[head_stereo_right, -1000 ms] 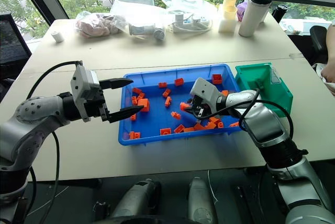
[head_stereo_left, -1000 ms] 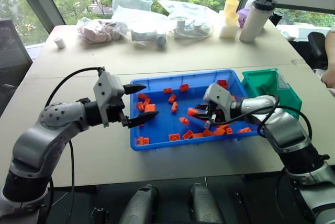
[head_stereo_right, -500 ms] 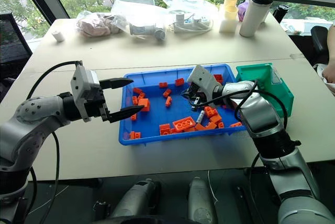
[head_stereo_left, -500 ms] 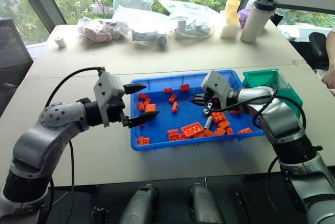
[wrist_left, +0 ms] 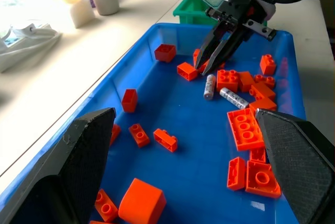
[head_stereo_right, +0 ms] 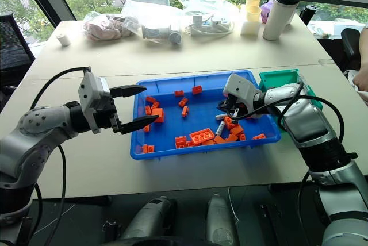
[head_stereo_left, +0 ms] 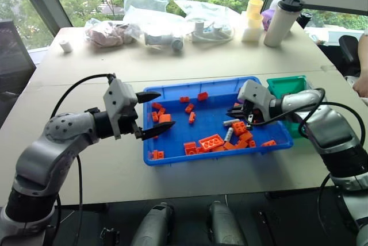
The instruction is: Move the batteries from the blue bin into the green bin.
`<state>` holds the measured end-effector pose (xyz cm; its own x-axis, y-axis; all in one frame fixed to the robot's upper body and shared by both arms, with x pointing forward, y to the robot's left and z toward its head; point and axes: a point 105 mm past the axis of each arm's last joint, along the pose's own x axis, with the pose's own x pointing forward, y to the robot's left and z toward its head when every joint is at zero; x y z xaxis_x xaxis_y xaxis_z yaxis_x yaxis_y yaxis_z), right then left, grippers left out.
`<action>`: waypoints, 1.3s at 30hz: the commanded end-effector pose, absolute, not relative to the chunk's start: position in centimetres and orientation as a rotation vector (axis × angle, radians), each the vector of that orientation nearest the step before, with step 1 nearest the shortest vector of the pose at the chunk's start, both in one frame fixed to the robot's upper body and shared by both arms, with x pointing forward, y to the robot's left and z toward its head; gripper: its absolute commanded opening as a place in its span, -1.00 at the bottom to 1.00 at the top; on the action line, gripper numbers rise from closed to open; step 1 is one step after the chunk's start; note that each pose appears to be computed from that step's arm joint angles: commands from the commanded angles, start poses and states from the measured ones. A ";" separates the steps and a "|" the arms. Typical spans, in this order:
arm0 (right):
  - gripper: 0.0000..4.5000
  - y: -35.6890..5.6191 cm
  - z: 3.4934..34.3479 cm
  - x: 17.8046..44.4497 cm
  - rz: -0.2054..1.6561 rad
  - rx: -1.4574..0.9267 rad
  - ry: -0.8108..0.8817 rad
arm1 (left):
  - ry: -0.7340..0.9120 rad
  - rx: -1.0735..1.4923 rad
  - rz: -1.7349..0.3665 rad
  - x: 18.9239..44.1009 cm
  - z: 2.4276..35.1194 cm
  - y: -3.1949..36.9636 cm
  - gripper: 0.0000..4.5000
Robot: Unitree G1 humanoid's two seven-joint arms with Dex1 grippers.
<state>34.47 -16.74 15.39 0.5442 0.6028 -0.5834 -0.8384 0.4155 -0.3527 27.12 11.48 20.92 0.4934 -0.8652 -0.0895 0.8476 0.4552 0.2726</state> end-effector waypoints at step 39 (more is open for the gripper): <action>0.59 -15.1 14.6 34.2 1.598 -1.398 0.339 | -0.126 0.321 -1.019 26.7 21.7 11.3 1.00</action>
<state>33.99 -15.65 13.64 0.0933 0.4605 -0.8828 -0.8084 -0.4825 -0.3371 27.09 11.20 20.52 0.5179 -0.8519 -0.0778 0.8324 0.4809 0.2754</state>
